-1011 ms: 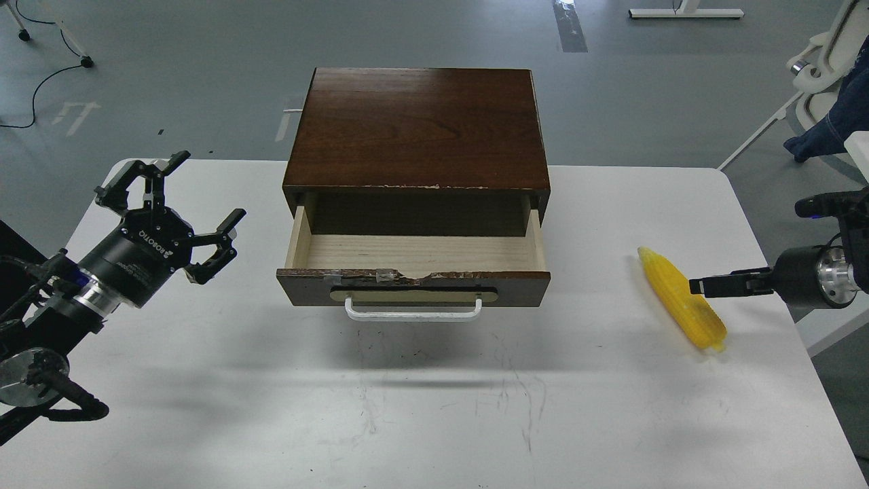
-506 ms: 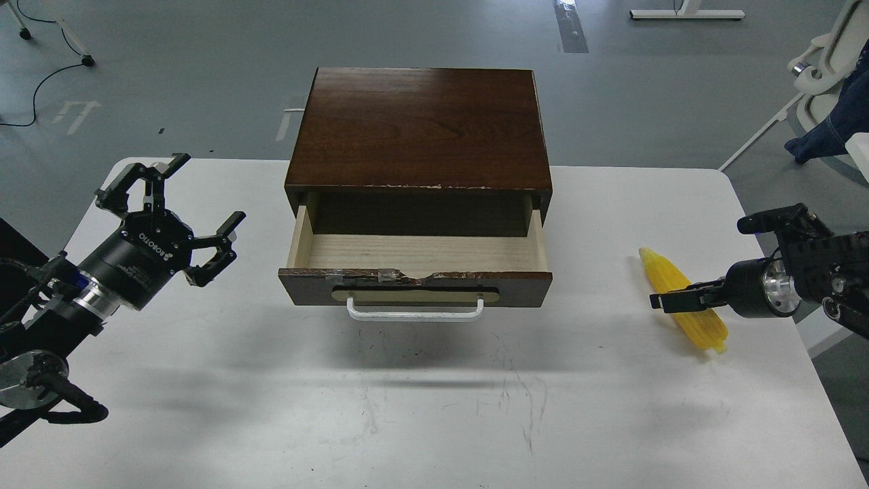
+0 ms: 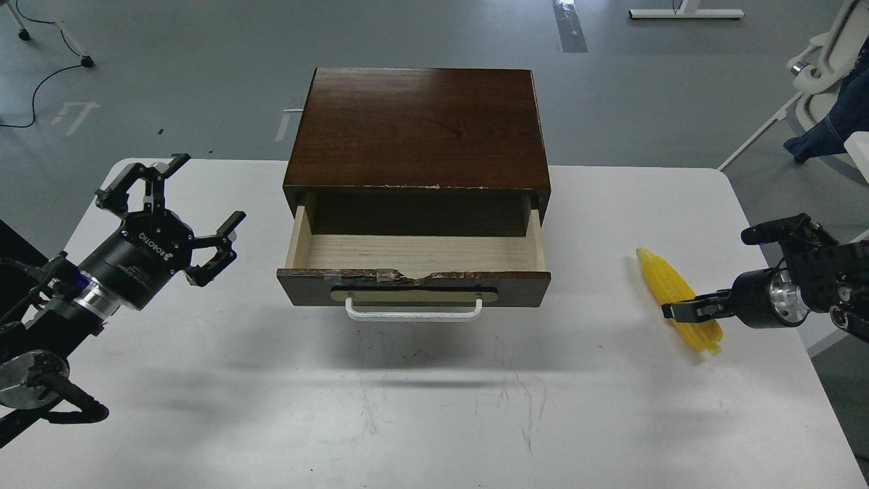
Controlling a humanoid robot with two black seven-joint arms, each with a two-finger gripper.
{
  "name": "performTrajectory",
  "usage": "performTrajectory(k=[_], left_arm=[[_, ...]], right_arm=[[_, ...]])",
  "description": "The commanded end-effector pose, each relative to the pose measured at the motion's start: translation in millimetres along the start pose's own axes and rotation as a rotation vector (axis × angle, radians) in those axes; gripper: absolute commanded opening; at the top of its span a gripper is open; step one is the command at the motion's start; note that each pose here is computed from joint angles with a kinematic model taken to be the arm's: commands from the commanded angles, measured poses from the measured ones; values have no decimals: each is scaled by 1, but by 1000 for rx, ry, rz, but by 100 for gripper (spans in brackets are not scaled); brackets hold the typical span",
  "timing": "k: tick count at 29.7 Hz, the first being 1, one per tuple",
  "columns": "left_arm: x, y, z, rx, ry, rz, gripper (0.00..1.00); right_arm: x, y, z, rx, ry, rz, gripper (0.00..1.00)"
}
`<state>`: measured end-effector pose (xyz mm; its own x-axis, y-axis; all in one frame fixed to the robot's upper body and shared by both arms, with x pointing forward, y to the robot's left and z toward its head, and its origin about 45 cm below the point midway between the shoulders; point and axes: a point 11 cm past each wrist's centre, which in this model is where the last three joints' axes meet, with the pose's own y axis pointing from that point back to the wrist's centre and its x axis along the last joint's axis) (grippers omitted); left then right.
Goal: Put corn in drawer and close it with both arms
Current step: 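Lift the corn cob with the right gripper and carry it over the drawer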
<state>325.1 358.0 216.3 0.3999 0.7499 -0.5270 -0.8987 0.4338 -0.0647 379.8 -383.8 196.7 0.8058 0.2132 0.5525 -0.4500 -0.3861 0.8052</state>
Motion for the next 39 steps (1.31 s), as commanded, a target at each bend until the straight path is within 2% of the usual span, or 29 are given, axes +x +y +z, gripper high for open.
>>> performTrajectory(k=[1, 4, 11, 17, 22, 30, 32, 33, 36, 38, 39], left_arm=[[-1, -1, 0, -1, 0, -3, 100], [-1, -1, 1, -2, 0, -5, 100], [-1, -1, 1, -1, -3, -4, 100], [-1, -1, 2, -3, -4, -4, 100], [0, 0, 3, -2, -8, -2, 100], [1, 1, 4, -2, -11, 1, 100], [1, 1, 4, -1, -11, 2, 100], [1, 1, 4, -2, -11, 1, 100], [1, 1, 4, -1, -11, 2, 100], [1, 1, 4, -2, -11, 1, 100], [1, 1, 4, -2, -11, 1, 100]], right_arm=[[69, 30, -29, 61, 38, 143, 2], [126, 58, -75, 167, 76, 259, 3], [187, 96, -168, 274, 307, 285, 6], [194, 89, -229, 299, 493, 195, 6], [184, 55, -274, 339, 602, 92, 6], [164, 17, -281, 315, 656, -20, 16], [164, 11, -283, 315, 659, -20, 26], [162, 6, -283, 317, 658, -25, 35], [159, 1, -286, 323, 660, -33, 42], [158, -2, -286, 326, 660, -37, 62], [157, -3, -286, 326, 659, -38, 66]])
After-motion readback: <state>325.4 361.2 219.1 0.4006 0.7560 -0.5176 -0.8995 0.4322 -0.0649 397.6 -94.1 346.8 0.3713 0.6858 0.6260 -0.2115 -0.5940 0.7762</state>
